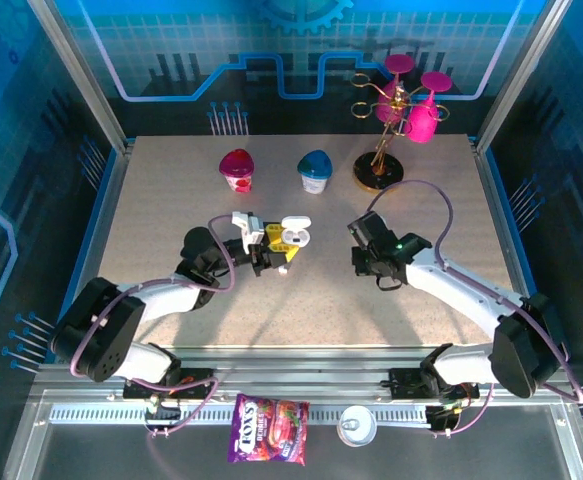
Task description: Insert the wireless bluetooth earbuds into the charging case
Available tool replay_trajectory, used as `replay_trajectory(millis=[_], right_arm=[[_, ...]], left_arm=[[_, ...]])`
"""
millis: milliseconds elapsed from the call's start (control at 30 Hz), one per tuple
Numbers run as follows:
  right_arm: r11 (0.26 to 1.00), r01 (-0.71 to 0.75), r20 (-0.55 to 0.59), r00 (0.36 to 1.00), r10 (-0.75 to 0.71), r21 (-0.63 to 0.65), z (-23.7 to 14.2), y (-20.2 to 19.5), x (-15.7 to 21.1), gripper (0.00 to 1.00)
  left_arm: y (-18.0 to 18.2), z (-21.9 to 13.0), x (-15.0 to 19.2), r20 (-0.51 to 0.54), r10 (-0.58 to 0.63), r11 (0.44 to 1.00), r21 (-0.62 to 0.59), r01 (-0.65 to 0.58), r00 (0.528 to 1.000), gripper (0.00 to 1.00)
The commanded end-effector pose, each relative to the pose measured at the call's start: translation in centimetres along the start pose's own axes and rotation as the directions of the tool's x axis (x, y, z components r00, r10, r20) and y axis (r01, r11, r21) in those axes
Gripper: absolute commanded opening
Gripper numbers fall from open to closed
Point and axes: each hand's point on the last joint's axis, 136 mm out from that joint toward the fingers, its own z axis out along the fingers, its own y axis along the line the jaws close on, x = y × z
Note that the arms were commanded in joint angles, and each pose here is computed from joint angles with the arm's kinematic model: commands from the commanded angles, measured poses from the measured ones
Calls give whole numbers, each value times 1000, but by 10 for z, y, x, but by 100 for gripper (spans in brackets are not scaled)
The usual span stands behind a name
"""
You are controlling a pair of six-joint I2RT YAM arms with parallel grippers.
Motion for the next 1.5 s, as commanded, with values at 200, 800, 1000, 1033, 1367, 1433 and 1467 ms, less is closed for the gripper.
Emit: replay_trajectory(millis=[200, 800, 1000, 1033, 1367, 1433, 1467], right_arm=[[998, -37, 134, 991, 29, 58, -35, -4, -21, 19], [925, 52, 302, 951, 69, -376, -119, 91, -60, 19], [891, 95, 323, 945, 60, -443, -128, 111, -71, 19], [887, 100, 322, 945, 57, -451, -129, 115, -71, 19], [867, 100, 305, 950, 62, -488, -119, 129, -74, 19], [873, 98, 306, 950, 61, -478, -116, 128, -73, 19], [878, 94, 304, 951, 60, -470, -114, 126, -73, 18]], left_arm=[[6, 17, 1, 26, 55, 998, -9, -55, 998, 30], [35, 47, 30, -23, 170, 952, -255, -170, 985, 29], [30, 55, 36, -47, 177, 950, -252, -183, 983, 29], [29, 56, 37, -48, 177, 950, -252, -183, 983, 29], [22, 66, 36, -47, 184, 953, -236, -190, 982, 29], [22, 66, 36, -50, 184, 953, -237, -191, 982, 29], [21, 66, 36, -49, 184, 952, -237, -191, 982, 29]])
